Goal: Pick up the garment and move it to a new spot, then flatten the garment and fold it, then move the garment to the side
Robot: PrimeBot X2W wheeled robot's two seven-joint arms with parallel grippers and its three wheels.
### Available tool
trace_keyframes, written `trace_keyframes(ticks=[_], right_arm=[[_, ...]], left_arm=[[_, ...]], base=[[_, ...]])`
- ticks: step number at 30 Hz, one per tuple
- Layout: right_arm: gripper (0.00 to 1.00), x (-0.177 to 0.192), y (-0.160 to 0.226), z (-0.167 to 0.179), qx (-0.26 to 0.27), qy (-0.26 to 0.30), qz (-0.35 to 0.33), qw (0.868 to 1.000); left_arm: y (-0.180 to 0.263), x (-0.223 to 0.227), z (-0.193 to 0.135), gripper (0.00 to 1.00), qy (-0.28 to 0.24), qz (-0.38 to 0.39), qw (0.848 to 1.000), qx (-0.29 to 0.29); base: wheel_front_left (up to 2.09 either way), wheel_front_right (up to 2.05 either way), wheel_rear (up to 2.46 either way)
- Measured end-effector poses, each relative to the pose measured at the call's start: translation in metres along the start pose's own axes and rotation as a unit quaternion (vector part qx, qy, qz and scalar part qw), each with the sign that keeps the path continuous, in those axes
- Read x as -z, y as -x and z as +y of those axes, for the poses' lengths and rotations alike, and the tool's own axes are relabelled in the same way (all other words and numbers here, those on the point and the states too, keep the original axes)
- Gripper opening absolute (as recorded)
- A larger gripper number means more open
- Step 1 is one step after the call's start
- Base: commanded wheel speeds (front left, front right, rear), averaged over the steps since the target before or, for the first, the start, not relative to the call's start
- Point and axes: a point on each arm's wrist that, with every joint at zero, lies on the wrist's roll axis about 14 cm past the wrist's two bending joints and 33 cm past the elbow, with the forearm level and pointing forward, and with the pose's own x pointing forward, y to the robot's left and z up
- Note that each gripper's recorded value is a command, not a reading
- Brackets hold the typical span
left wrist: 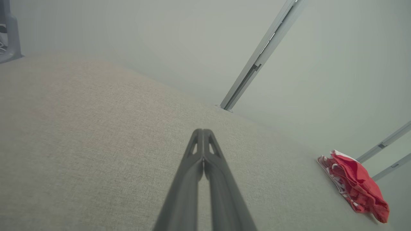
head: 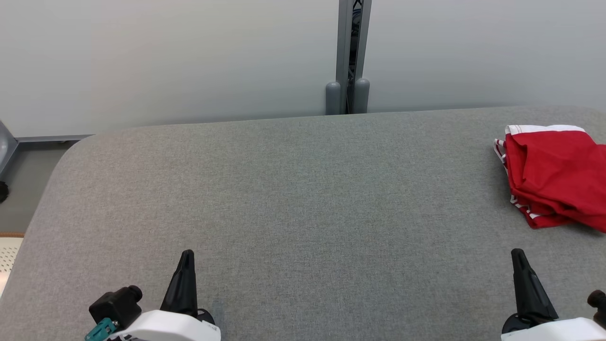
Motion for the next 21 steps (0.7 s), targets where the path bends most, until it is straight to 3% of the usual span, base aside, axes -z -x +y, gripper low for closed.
trace_keyframes(ticks=[21], right_arm=[[0.0, -0.016, -0.008, -0.024, 0.041, -0.159, -0.016, 0.986]], left_arm=[[-0.025, -0.002, -0.005, 0.0, 0.162, 0.03, 0.986, 0.011]], base=[[0.0, 0.0, 0.0]])
